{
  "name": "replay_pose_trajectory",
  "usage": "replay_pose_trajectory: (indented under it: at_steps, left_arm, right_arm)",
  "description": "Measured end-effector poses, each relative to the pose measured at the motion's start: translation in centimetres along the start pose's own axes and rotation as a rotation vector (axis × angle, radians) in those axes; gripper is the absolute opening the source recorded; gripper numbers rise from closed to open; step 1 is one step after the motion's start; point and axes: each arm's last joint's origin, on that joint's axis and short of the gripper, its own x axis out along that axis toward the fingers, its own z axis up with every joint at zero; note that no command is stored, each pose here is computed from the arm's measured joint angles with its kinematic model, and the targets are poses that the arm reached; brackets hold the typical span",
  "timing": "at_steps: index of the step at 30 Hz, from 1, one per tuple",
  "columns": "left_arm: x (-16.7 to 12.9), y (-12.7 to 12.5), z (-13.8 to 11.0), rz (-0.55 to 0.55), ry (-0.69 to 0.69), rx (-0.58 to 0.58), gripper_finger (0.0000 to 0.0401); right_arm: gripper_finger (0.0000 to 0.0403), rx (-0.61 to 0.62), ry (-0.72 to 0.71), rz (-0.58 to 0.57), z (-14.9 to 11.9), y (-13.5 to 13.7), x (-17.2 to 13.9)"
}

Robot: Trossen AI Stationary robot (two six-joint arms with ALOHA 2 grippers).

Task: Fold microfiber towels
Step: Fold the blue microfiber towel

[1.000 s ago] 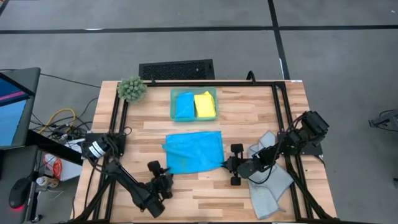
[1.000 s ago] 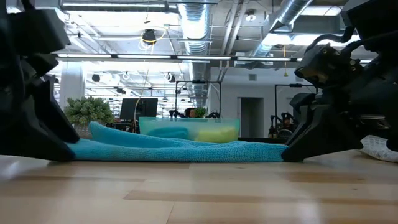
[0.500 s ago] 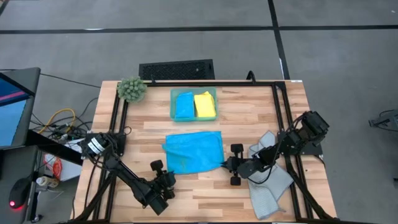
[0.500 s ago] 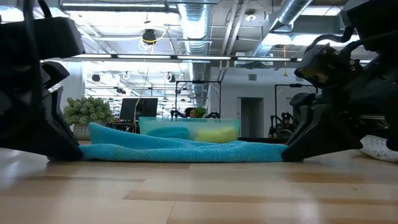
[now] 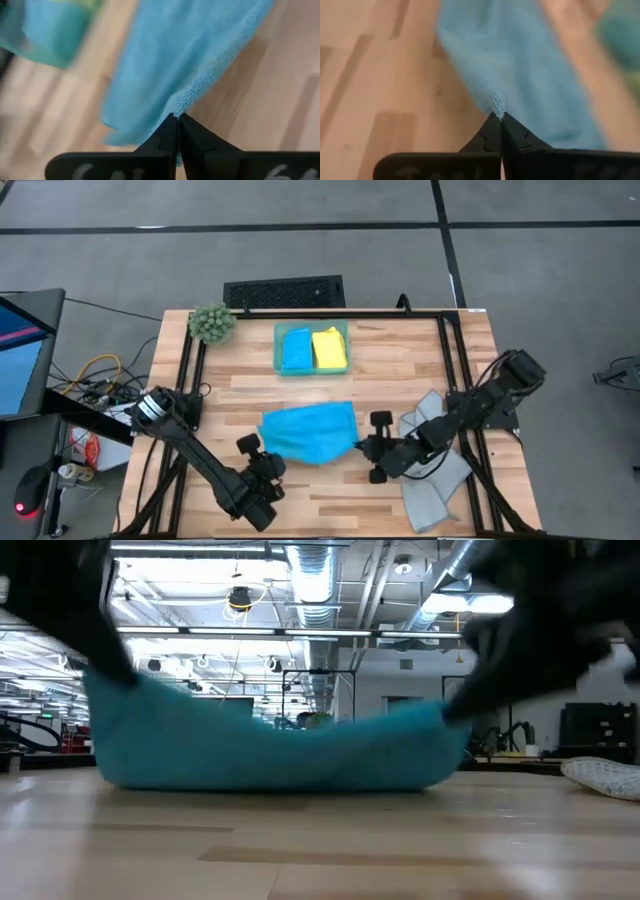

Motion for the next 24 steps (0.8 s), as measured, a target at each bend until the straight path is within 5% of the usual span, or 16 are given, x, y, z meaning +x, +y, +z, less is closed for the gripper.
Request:
replay_pose_trajectory:
  at_steps: [6, 13, 24]
  left_arm:
    - [-4.5, 3.0, 3.1, 0.100, 0.006, 0.070, 0.0000]
    - [-7.4, 7.2, 6.7, 0.037, -0.091, 0.072, 0.0000]
    - [-5.1, 14.5, 11.2, 0.095, -0.008, 0.083, 0.0000]
  right_arm:
    - [0.0005, 0.074, -0.156, -0.094, 4.1, -2.3, -5.7]
    - [0.0009, 0.156, -0.266, -0.166, 5.4, -5.8, -10.4]
    - [0.0012, 0.170, -0.168, -0.228, 5.2, -9.4, -9.0]
